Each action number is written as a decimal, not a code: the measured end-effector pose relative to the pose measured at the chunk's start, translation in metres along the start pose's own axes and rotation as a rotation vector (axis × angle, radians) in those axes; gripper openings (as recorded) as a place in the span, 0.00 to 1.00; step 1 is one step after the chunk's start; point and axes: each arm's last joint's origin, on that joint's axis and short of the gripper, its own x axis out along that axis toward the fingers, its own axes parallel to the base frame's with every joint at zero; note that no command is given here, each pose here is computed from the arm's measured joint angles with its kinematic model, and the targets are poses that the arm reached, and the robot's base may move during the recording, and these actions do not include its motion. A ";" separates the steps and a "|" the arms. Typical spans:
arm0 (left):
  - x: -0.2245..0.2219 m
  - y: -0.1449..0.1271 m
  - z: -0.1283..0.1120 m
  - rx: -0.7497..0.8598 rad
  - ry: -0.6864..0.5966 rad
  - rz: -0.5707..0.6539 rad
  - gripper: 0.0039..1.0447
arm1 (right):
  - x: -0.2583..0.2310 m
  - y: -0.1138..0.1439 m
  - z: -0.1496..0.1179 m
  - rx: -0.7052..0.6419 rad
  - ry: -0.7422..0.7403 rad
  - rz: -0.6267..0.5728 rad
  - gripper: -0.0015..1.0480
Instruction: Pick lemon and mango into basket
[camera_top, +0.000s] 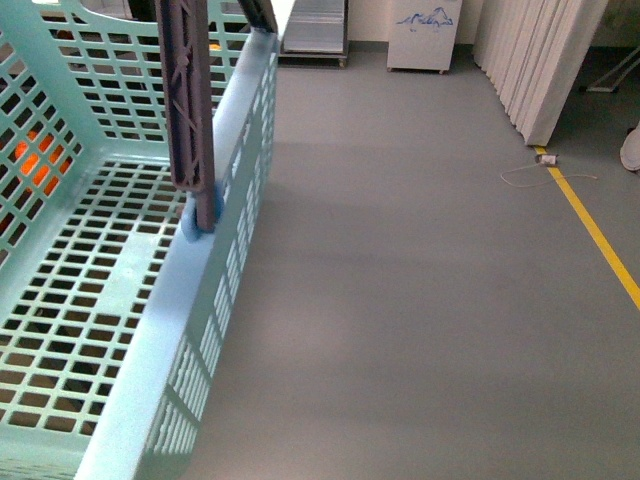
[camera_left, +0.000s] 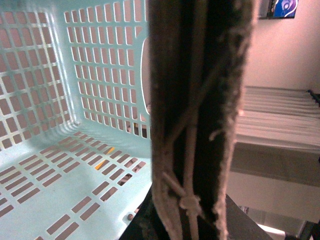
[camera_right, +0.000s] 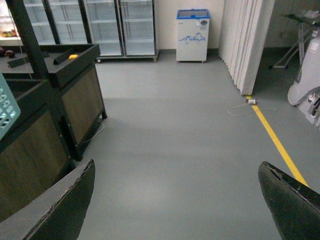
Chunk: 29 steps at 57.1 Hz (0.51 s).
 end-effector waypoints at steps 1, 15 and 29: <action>0.000 0.000 0.000 -0.002 0.002 0.000 0.06 | 0.000 0.000 0.000 0.000 0.000 0.000 0.92; 0.000 0.000 0.002 -0.002 -0.028 0.000 0.06 | 0.000 0.000 0.000 0.000 0.001 0.000 0.92; 0.000 0.001 0.002 0.001 -0.029 0.002 0.06 | 0.000 0.000 0.000 0.000 0.002 0.005 0.92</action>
